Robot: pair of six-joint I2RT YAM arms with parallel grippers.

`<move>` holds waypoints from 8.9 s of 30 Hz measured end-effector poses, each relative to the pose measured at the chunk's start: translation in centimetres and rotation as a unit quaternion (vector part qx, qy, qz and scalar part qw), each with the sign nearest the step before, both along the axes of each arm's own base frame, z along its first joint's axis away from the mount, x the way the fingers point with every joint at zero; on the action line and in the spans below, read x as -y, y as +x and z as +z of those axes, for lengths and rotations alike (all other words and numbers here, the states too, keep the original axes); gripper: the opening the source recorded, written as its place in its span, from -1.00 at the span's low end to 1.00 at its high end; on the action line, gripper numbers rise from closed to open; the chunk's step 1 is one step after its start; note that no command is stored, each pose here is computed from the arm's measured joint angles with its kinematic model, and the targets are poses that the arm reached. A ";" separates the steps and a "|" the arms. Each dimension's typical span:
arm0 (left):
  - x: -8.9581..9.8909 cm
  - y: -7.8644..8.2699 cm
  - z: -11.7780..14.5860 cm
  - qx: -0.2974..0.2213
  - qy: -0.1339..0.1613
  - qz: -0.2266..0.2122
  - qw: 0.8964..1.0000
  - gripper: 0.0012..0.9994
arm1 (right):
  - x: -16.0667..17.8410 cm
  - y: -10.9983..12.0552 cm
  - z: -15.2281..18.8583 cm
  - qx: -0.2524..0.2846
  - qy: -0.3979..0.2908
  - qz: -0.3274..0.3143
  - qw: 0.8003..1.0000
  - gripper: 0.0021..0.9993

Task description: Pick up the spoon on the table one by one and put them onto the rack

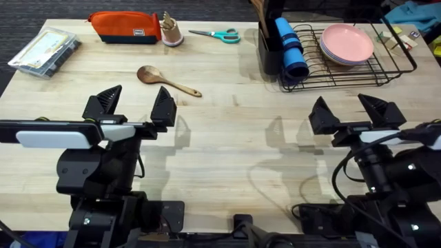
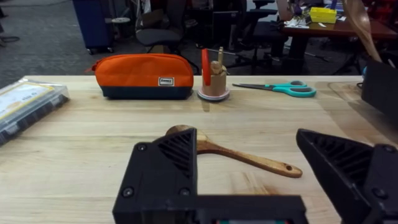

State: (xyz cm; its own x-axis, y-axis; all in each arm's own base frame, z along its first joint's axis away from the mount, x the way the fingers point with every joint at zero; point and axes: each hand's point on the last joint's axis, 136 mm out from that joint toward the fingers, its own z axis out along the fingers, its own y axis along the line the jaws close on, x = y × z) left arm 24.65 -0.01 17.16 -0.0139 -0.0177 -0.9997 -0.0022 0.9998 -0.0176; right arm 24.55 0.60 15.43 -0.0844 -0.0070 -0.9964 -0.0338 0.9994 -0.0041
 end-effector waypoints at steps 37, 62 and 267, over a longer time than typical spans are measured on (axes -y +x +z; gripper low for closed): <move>0.1 0.2 10.9 -0.103 -0.024 0.001 0.994 0.98 | 1.0 -0.9 12.5 -0.121 -0.070 -0.016 0.990 0.99; 1.3 6.1 14.5 -0.290 -0.033 -0.026 0.956 0.99 | 1.0 4.9 19.0 -0.176 -0.071 -0.012 0.982 0.99; -0.7 7.4 -7.6 -0.596 -0.313 0.339 0.657 -0.91 | 1.0 5.7 17.6 -0.203 -0.071 -0.010 0.977 1.00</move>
State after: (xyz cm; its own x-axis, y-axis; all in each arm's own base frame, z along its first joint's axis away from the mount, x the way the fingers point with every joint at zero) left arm 32.08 0.73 9.53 -0.5568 -0.8268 -0.0802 -0.8291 0.5590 -0.0064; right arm 30.25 -0.41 33.02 -0.4730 -0.1369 -0.8704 -0.0411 0.9902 -0.1334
